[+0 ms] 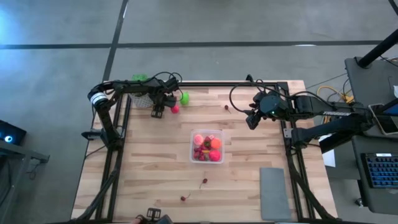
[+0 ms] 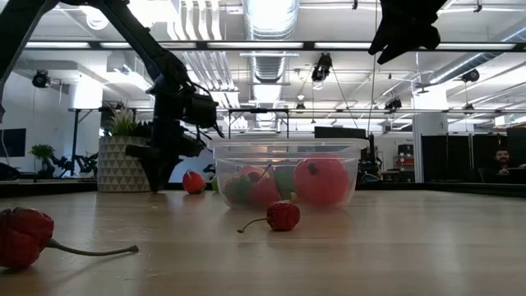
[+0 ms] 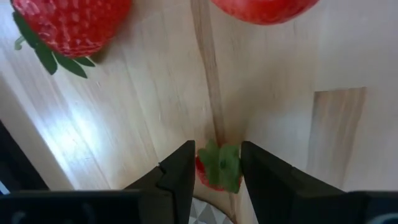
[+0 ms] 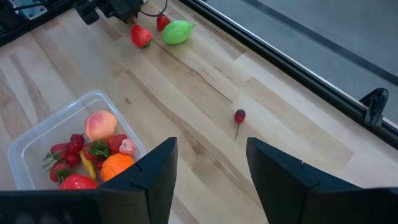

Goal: Pick and placing Produce into tupperware
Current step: Put the red strawberry into the transparent container

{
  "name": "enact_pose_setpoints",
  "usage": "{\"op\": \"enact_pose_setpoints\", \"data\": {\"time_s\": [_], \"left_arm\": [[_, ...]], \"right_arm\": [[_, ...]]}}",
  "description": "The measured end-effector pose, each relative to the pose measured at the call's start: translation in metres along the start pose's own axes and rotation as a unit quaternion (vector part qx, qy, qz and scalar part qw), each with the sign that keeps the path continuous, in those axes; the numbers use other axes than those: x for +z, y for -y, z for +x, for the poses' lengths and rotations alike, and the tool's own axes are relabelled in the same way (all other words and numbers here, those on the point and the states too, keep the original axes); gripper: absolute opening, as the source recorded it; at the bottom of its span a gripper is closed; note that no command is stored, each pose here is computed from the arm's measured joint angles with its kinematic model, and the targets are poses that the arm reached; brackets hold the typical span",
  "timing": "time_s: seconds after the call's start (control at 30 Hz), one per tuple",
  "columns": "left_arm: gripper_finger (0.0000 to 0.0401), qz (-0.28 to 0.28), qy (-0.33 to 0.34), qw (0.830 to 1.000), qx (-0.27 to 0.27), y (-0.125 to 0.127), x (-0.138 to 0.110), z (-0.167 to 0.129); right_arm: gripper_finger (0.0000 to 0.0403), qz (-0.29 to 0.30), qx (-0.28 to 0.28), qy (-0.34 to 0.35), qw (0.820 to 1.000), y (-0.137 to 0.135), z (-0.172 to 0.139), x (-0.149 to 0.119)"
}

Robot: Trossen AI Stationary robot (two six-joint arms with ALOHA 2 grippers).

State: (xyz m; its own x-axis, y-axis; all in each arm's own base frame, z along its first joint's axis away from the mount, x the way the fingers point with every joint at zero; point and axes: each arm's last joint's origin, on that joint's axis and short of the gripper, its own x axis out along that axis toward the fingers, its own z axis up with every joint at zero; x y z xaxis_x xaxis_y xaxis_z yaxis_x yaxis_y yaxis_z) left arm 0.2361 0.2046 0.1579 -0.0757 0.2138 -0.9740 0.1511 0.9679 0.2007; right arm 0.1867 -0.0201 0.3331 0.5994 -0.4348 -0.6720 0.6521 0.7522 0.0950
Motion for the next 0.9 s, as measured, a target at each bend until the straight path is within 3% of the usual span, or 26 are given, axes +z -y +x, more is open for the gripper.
{"op": "enact_pose_setpoints", "data": {"time_s": [0.23, 0.5, 0.7, 0.9], "left_arm": [[0.0108, 0.002, -0.009, 1.000, -0.006, -0.001, -0.001, -0.004], [0.0040, -0.012, -0.010, 1.000, -0.007, -0.004, 0.000, -0.010], [0.0008, -0.015, 0.003, 1.000, 0.008, -0.012, 0.004, -0.031], [0.0000, -0.035, 0.031, 0.998, 0.035, -0.023, 0.008, -0.056]], "right_arm": [[0.0185, 0.000, 0.000, 0.000, 1.000, 0.000, 0.000, 0.000], [0.0185, -0.002, 0.000, 0.000, 1.000, 0.000, 0.000, 0.000], [0.0185, -0.002, 0.000, 0.000, 1.000, 0.000, 0.000, 0.000], [0.0185, -0.006, 0.000, 0.000, 1.000, 0.000, 0.000, 0.000]]}}
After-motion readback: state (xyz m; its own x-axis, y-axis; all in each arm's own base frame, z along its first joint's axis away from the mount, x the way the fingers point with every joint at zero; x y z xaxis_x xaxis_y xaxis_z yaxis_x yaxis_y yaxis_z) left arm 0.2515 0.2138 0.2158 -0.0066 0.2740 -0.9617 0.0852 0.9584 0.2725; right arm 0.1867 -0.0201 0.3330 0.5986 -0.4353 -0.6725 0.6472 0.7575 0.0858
